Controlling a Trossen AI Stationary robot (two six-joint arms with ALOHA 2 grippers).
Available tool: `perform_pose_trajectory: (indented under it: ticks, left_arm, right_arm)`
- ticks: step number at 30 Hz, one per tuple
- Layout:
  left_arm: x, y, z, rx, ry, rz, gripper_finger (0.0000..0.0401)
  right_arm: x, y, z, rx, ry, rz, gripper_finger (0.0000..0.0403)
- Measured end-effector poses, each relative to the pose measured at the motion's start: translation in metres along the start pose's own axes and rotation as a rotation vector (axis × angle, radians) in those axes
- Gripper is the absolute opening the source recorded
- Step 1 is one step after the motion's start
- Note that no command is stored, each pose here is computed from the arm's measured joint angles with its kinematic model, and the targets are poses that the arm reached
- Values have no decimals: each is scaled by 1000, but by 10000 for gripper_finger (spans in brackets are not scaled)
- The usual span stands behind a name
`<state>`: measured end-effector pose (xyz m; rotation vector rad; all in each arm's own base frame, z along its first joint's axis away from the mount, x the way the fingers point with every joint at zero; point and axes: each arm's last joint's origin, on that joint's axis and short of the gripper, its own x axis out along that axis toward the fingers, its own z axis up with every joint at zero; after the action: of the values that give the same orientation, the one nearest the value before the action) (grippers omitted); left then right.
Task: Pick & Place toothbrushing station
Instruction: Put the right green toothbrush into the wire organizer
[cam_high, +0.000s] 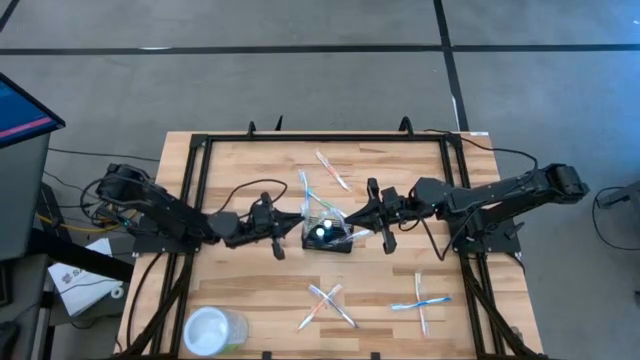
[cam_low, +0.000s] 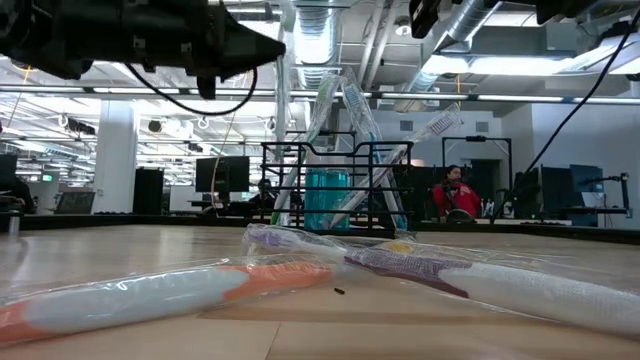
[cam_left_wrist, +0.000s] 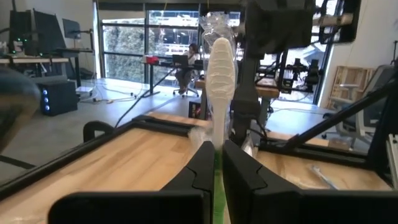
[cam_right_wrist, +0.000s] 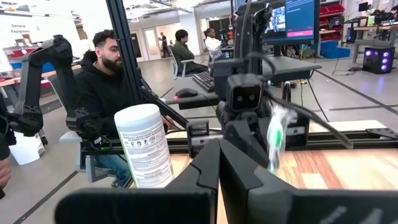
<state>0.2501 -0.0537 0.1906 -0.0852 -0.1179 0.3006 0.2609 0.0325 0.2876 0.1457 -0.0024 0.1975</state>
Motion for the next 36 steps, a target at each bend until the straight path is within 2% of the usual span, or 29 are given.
perform_pose_trajectory:
  ticks: [14, 30, 36]
  left_arm:
    - [7, -3, -36, -12, 53, 3, 5]
    - [7, -2, -53, 17, 110, 19, 7]
    - [7, -2, -54, 19, 112, 26, 33]
  right_arm:
    - [0, 0, -1, -25, 9, 0, 0]
    - [0, 0, -2, -31, 18, -2, 0]
    - [0, 0, -2, -32, 18, -1, 0]
